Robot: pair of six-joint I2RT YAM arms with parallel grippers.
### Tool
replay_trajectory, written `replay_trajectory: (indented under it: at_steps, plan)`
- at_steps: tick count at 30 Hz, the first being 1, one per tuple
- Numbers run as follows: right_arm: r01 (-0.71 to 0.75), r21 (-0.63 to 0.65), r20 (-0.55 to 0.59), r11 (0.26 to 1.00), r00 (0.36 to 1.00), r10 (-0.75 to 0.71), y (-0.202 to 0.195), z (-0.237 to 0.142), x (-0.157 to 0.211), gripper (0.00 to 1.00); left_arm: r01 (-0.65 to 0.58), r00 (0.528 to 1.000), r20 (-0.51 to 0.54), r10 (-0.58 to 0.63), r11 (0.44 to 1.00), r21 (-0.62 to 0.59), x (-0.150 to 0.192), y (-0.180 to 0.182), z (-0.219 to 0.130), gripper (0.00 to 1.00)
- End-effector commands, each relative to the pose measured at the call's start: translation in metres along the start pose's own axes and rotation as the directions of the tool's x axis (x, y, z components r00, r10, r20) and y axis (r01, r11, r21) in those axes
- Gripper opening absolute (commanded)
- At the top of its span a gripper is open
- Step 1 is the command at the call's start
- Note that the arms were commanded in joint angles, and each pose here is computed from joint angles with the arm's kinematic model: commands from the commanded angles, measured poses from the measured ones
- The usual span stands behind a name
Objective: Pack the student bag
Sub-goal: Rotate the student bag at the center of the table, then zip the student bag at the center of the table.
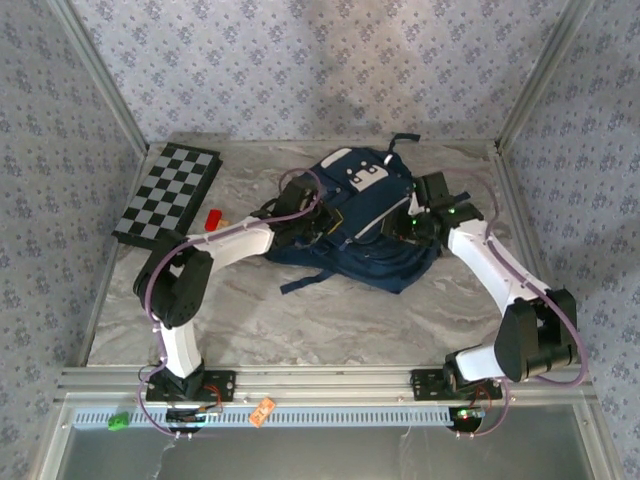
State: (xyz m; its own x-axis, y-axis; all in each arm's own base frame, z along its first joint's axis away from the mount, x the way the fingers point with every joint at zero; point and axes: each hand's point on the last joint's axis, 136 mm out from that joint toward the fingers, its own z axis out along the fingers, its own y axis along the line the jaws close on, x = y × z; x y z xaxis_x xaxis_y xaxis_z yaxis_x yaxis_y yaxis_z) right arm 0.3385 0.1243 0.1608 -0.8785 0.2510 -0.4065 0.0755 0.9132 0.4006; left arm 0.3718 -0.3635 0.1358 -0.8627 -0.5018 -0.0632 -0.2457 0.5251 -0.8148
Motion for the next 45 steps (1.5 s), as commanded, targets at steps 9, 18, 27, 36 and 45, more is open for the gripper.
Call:
replay_trajectory:
  at_steps: [9, 18, 27, 36, 45]
  plan:
    - [0.097, 0.251, 0.056, 0.963, 0.992, -0.115, -0.007, -0.063, 0.046, 0.60, 0.123, 0.992, -0.022, -0.121, 0.986, 0.116, 0.035, -0.050, 0.010, 0.00]
    - [0.044, 0.244, 0.130, 0.969, 0.989, -0.077, 0.037, -0.019, 0.063, 0.46, 0.158, 0.987, -0.033, -0.154, 0.978, 0.138, 0.050, -0.053, 0.009, 0.00]
    - [-0.075, 0.321, 0.176, 0.944, 0.984, 0.018, 0.027, 0.007, 0.051, 0.51, 0.184, 0.983, -0.046, -0.179, 0.972, 0.144, 0.053, -0.046, 0.009, 0.00]
    - [-0.152, 0.298, 0.265, 0.942, 0.962, 0.072, 0.023, 0.015, 0.034, 0.55, 0.187, 0.982, -0.050, -0.182, 0.972, 0.139, 0.055, -0.041, 0.012, 0.00]
    - [-0.146, 0.279, 0.239, 0.949, 0.968, 0.078, 0.044, 0.031, 0.043, 0.59, 0.202, 0.979, -0.064, -0.194, 0.966, 0.163, 0.058, -0.046, 0.005, 0.00]
